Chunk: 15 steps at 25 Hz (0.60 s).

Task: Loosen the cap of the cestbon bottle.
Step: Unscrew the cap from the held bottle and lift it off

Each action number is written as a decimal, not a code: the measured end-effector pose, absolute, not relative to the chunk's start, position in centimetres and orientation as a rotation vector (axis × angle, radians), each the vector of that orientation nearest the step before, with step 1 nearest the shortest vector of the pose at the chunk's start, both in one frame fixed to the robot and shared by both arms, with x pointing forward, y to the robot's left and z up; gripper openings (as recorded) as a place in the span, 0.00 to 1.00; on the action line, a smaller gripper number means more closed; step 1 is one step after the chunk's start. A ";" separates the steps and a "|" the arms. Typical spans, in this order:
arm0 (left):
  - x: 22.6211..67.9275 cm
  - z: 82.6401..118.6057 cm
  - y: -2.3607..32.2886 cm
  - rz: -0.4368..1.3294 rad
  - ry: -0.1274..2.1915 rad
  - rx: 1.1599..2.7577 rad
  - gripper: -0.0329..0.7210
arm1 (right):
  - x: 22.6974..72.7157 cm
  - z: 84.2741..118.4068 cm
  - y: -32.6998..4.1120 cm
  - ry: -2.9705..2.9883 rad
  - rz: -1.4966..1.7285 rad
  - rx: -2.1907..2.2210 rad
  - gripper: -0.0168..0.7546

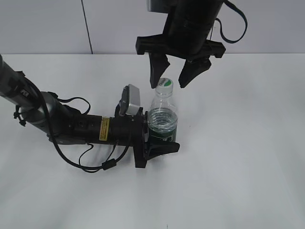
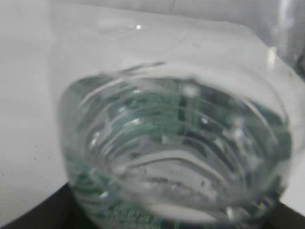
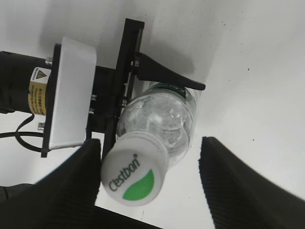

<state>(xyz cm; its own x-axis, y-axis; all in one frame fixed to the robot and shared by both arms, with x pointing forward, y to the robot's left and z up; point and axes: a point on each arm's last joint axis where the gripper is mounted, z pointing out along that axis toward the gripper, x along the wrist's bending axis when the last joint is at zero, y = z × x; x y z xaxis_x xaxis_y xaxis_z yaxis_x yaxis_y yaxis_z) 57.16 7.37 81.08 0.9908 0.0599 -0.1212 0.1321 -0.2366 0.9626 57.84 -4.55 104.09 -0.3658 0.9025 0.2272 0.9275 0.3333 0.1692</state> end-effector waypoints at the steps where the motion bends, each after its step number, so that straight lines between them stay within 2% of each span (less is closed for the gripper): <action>1: 57.2 81.1 7.4 -0.068 0.141 1.811 0.61 | 57.8 104.1 -4.6 -2.488 -0.414 -1.713 0.66; 15: 57.2 81.1 7.4 -0.065 0.145 1.809 0.61 | 57.6 104.2 -4.2 -2.431 -0.435 -1.706 0.66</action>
<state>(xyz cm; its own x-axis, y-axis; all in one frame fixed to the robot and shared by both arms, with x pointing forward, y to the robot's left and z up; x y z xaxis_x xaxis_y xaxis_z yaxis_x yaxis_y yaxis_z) 57.20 7.37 81.09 0.9905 0.0640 -0.1219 0.1337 -0.2353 0.9627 57.61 -4.18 104.20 -0.3475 0.8958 0.2772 0.9363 0.3154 0.1544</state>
